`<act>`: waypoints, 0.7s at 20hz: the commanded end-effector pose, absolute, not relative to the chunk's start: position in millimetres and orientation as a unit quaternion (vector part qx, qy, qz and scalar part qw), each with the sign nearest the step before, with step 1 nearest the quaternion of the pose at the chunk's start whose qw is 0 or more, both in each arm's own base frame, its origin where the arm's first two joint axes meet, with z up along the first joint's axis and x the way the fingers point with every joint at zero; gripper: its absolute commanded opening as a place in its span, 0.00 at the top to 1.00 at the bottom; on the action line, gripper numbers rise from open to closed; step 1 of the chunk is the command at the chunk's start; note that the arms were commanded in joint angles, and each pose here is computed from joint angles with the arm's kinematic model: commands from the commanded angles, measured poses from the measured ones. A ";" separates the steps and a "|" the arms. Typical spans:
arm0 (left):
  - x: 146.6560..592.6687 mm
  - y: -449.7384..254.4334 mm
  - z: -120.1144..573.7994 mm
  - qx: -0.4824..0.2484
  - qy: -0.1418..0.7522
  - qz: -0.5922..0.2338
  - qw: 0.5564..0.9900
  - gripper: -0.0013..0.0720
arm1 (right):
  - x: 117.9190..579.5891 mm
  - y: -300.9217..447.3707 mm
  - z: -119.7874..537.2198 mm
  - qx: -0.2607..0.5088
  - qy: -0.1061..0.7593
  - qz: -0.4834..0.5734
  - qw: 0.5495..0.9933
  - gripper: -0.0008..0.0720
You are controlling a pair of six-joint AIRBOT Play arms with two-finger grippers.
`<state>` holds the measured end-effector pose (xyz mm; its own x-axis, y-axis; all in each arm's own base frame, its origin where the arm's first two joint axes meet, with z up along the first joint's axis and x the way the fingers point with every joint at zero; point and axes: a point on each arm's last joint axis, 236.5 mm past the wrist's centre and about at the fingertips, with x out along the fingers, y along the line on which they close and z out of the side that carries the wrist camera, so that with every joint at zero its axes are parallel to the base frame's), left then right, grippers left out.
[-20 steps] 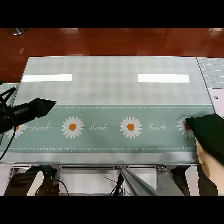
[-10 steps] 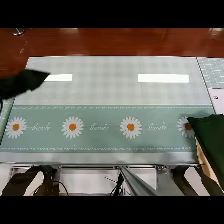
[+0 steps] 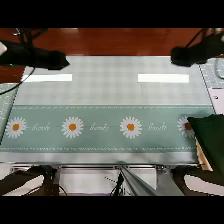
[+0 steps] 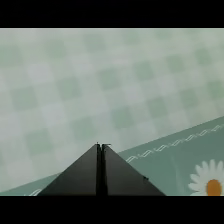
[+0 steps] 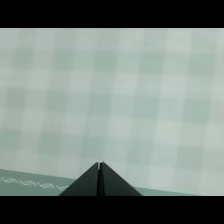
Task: Fold the shirts.
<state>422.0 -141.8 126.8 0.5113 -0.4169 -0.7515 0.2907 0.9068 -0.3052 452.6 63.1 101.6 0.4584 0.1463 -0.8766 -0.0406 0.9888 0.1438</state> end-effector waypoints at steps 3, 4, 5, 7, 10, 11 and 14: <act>417.1 -114.9 64.9 -0.039 0.523 -0.145 0.839 0.95 | 447.5 50.5 9.3 -0.015 0.603 -0.002 0.798 0.95; 417.9 -112.8 64.7 -0.041 0.523 -0.143 0.839 0.95 | 447.4 48.1 9.3 -0.020 0.603 -0.005 0.798 0.95; 418.0 -111.3 64.5 -0.041 0.523 -0.142 0.839 0.95 | 445.1 45.1 9.5 -0.025 0.606 -0.009 0.795 0.95; 418.7 -110.9 64.1 -0.042 0.523 -0.141 0.840 0.95 | 440.7 45.3 8.6 -0.024 0.613 -0.009 0.789 0.95; 419.0 -110.9 62.2 -0.042 0.525 -0.141 0.839 0.95 | 441.5 44.2 8.9 -0.026 0.612 -0.010 0.790 0.95; 419.1 -110.9 61.3 -0.043 0.525 -0.141 0.838 0.95 | 441.4 44.1 8.9 -0.026 0.612 -0.010 0.790 0.95; 419.3 -111.0 60.4 -0.043 0.526 -0.140 0.837 0.95 | 441.4 44.1 8.9 -0.026 0.612 -0.010 0.790 0.95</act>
